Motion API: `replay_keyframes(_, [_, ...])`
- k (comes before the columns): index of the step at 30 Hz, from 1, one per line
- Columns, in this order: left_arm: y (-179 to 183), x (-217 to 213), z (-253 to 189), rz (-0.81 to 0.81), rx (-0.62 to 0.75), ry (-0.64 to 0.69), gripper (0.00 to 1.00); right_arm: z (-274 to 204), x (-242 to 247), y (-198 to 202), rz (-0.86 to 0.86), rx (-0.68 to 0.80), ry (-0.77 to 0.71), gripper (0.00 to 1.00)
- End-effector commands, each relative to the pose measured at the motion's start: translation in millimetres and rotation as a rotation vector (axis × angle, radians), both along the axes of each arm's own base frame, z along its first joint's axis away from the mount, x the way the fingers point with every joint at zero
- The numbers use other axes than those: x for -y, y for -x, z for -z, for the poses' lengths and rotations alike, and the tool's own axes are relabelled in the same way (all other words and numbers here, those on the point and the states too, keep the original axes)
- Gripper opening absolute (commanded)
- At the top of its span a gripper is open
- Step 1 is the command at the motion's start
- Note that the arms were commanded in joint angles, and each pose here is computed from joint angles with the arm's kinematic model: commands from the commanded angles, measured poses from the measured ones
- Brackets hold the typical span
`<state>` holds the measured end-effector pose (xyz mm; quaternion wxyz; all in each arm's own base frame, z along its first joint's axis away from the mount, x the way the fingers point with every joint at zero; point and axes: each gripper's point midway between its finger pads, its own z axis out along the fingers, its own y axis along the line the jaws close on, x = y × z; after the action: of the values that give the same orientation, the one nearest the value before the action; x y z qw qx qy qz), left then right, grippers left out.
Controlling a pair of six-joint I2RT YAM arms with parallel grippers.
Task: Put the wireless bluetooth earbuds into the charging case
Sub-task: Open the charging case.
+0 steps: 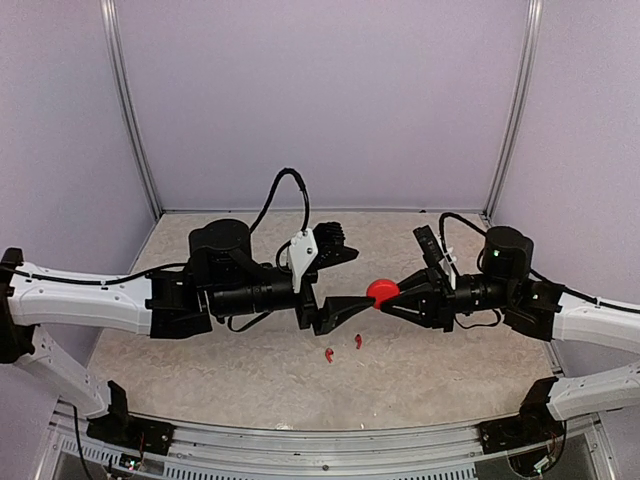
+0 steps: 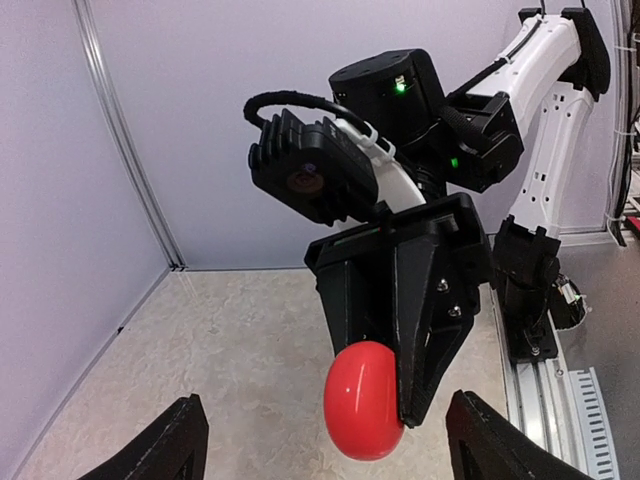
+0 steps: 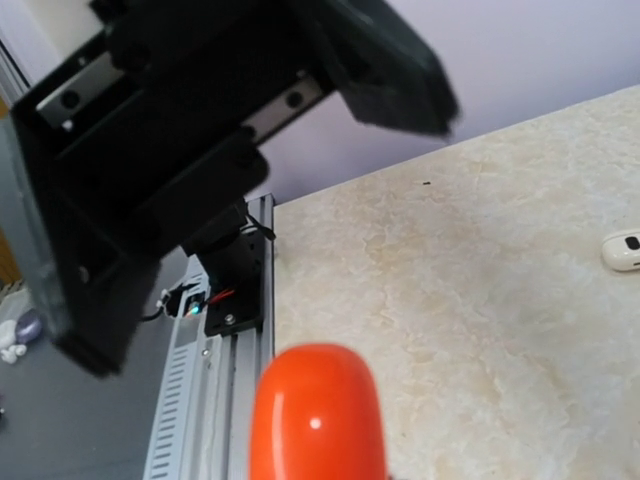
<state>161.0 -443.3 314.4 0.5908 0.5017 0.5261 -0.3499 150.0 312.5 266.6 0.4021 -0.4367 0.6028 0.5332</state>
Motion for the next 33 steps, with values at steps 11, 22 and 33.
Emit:
replay_keyframes(11, [-20.5,22.5,3.3,-0.066,0.004,-0.058,0.77,-20.7,-0.3,7.9,-0.026,0.054,-0.032,0.0])
replay_keyframes(22, [-28.6,27.0,20.0,-0.088,0.017,-0.114,0.74,-21.2,0.3,11.4,-0.043,0.05,-0.041,0.0])
replay_keyframes(33, [-49.1,11.1,-9.3,-0.171,0.013,-0.022,0.7,-11.8,1.3,15.4,-0.059,0.047,-0.027,0.0])
